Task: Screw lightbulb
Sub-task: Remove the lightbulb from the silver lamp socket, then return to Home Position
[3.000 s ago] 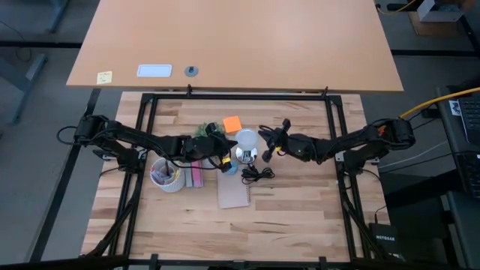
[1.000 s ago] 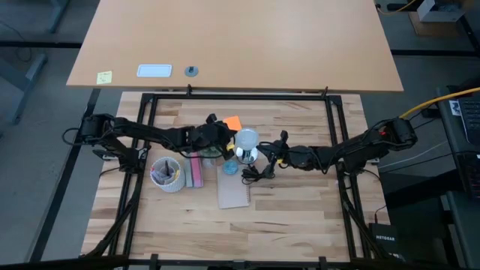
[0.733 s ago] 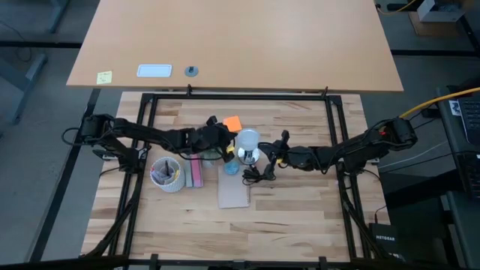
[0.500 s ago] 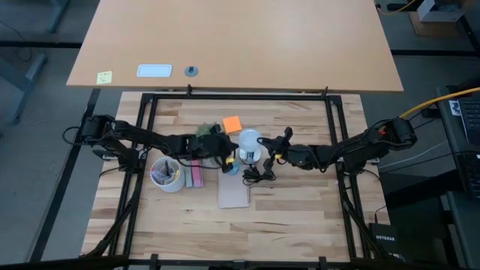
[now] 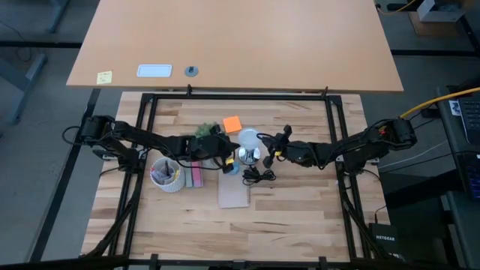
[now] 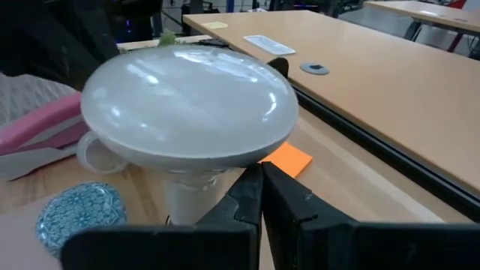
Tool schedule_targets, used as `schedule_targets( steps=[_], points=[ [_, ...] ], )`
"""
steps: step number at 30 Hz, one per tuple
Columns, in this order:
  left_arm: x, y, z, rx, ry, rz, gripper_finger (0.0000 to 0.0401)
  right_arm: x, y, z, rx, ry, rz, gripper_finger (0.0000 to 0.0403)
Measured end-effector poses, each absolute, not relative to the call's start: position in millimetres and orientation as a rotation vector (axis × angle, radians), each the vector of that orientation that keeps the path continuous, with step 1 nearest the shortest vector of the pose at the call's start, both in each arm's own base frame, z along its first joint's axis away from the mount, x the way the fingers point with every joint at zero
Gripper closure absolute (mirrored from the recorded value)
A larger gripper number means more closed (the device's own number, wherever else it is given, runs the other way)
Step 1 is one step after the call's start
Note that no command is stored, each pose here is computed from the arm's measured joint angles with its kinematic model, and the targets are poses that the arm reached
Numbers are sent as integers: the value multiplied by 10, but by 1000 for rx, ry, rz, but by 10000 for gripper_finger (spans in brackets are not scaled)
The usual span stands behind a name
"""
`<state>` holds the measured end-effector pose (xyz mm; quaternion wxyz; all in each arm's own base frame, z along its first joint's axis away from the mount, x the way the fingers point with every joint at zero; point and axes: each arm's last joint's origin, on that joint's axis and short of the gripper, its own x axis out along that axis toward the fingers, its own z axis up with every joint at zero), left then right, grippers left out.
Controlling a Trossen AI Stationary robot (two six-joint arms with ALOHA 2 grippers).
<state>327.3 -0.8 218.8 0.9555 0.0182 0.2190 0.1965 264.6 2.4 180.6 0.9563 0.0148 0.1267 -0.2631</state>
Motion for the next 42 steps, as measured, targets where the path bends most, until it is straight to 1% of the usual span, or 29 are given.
schedule_targets(
  steps=[9,16,22,30,38,42],
  points=[
    [3282,-1,2214,51,422,401,401,2651,26,1823,19,244,-531,391],
    [3281,76,2213,53,426,424,401,2666,18,1882,-35,201,-526,391],
    [3278,154,2213,48,426,449,401,2668,-109,1884,-38,203,-547,391],
    [3274,214,2214,50,429,465,401,2671,-267,1879,-17,210,-503,391],
    [3267,263,2214,50,433,478,401,2668,-289,1873,-17,217,-506,391],
    [3261,328,2217,51,431,512,401,2662,-300,1875,-27,217,-547,391]
  ],
)
